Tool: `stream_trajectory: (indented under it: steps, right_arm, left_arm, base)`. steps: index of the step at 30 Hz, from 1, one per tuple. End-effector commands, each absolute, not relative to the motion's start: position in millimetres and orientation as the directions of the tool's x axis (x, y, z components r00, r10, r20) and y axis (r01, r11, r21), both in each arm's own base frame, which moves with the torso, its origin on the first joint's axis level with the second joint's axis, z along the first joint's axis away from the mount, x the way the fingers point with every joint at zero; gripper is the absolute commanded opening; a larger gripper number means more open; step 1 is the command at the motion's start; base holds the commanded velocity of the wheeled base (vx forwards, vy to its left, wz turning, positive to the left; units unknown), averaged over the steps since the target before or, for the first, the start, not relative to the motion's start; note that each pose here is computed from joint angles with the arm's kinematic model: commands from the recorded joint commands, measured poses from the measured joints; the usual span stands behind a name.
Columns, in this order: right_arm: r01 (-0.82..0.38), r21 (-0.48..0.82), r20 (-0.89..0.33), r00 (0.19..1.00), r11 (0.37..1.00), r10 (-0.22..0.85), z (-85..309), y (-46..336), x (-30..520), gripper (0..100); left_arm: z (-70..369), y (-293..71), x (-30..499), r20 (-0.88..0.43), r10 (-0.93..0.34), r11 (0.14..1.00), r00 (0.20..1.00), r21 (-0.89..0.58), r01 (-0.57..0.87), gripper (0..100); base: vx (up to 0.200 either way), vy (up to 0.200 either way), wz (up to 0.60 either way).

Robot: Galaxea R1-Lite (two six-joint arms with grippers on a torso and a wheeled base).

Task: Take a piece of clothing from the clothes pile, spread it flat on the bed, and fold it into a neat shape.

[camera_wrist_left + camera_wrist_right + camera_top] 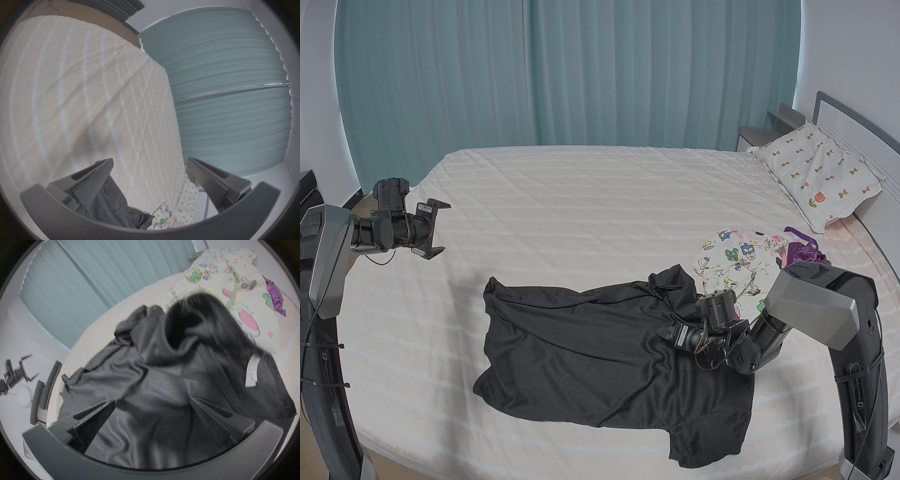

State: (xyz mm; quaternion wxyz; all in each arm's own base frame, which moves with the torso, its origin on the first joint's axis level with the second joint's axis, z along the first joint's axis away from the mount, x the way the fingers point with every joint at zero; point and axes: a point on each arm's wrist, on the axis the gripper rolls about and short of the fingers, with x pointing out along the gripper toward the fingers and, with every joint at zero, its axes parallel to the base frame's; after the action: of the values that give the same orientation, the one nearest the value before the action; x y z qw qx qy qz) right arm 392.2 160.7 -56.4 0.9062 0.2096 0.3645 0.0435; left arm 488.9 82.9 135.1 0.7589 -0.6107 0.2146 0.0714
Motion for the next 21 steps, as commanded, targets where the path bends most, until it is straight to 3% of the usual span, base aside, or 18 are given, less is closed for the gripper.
stream_trajectory:
  steps: [1,3,7,21]
  right_arm:
    - [0.055,0.482,-0.561,0.786,0.874,0.26,-27,157,390,100]
    - [0.042,0.529,-0.491,0.83,0.848,0.265,6,145,389,100]
    - [0.054,0.551,-0.452,0.858,0.833,0.243,35,121,383,100]
    - [0.348,0.488,-0.569,0.823,0.801,-0.011,1,22,383,100]
  left_arm:
    - [132,80,476,-0.461,-0.165,0.237,0.872,-0.877,-0.418,100]
    - [131,74,461,-0.486,-0.187,0.238,0.854,-0.866,-0.441,100]
    - [135,60,435,-0.502,-0.242,0.248,0.83,-0.859,-0.447,100]
    - [119,0,336,-0.513,-0.324,0.301,0.795,-0.853,-0.427,100]
  base:
    - [0.0,0.0,0.0]
    - [0.0,0.0,0.0]
    - [0.0,0.0,0.0]
    - [0.0,0.0,0.0]
